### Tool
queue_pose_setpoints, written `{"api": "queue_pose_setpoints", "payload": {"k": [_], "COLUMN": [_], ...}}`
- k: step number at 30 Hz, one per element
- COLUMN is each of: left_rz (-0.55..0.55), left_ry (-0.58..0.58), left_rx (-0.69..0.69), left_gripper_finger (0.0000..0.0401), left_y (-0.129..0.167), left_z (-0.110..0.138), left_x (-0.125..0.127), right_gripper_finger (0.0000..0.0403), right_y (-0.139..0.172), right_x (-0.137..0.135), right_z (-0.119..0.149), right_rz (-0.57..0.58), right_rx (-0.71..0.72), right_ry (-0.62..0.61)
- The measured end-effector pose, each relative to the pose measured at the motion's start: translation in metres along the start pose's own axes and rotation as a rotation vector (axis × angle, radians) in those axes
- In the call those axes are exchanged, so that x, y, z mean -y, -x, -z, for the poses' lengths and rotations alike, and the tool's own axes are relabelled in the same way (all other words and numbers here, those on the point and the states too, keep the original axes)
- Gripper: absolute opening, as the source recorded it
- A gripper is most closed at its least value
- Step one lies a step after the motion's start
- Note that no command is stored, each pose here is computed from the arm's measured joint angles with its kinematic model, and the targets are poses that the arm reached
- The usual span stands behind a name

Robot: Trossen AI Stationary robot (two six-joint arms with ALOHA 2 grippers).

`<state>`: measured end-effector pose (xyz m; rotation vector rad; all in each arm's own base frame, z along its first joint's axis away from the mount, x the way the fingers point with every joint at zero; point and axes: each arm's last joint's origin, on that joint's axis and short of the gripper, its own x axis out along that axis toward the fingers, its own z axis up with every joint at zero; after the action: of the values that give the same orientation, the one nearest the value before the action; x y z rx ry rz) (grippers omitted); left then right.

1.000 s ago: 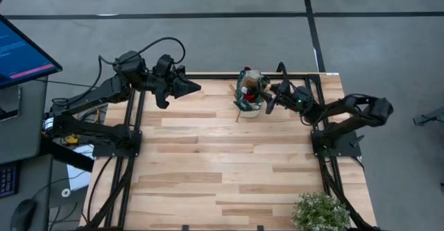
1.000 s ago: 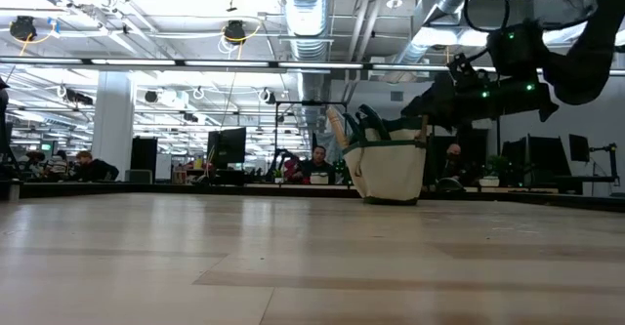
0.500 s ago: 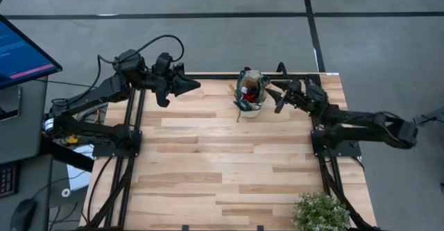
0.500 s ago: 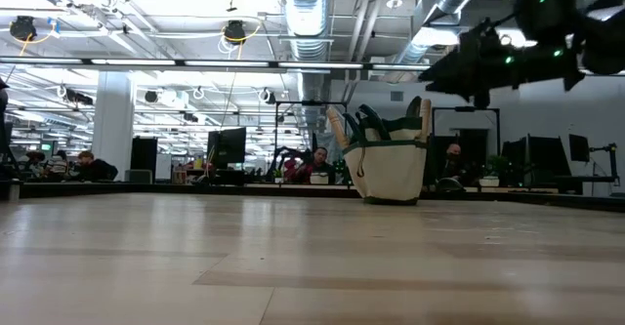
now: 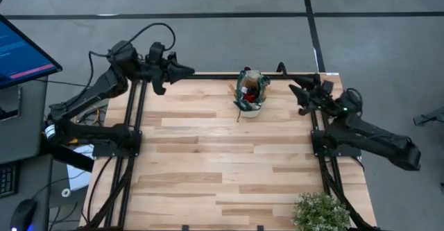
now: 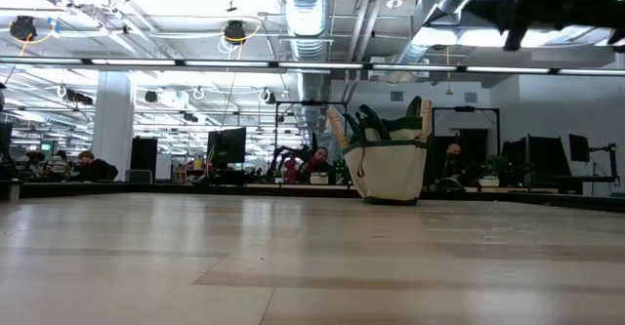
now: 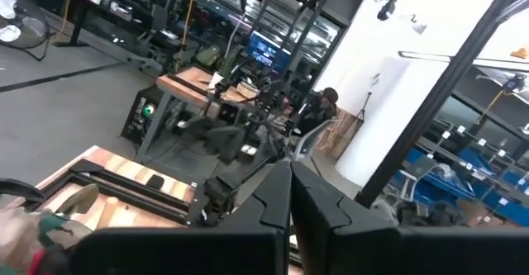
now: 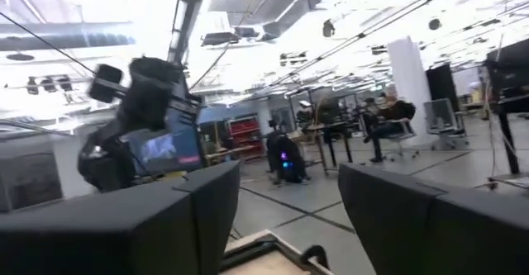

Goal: Pick & Place Garden tools in Gardening bag
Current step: Return to Home Position

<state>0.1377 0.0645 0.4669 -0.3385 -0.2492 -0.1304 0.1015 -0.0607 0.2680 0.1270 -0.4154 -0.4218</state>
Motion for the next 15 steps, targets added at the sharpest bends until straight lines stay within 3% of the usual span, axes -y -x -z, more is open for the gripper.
{"api": "queue_pose_setpoints", "payload": {"k": [7,13,15], "left_rz": [-0.084,-0.189,-0.212], "left_ry": [-0.001,-0.115,-0.145], "left_rx": [-0.055,-0.141,-0.162], "left_gripper_finger": [0.0008,0.0008,0.0008], "left_y": [0.010,0.022,0.026], "left_z": [0.001,0.007,0.009], "left_x": [-0.014,-0.022,-0.022], "right_gripper_finger": [0.0150,0.0025,0.0010], "right_y": [0.008,0.008,0.008], "right_x": [-0.019,-0.032,-0.035], "right_z": [-0.036,-0.046,-0.045], "right_rz": [-0.084,-0.203,-0.237], "right_rx": [-0.189,-0.282,-0.292], "right_ry": [-0.002,0.089,0.112]}}
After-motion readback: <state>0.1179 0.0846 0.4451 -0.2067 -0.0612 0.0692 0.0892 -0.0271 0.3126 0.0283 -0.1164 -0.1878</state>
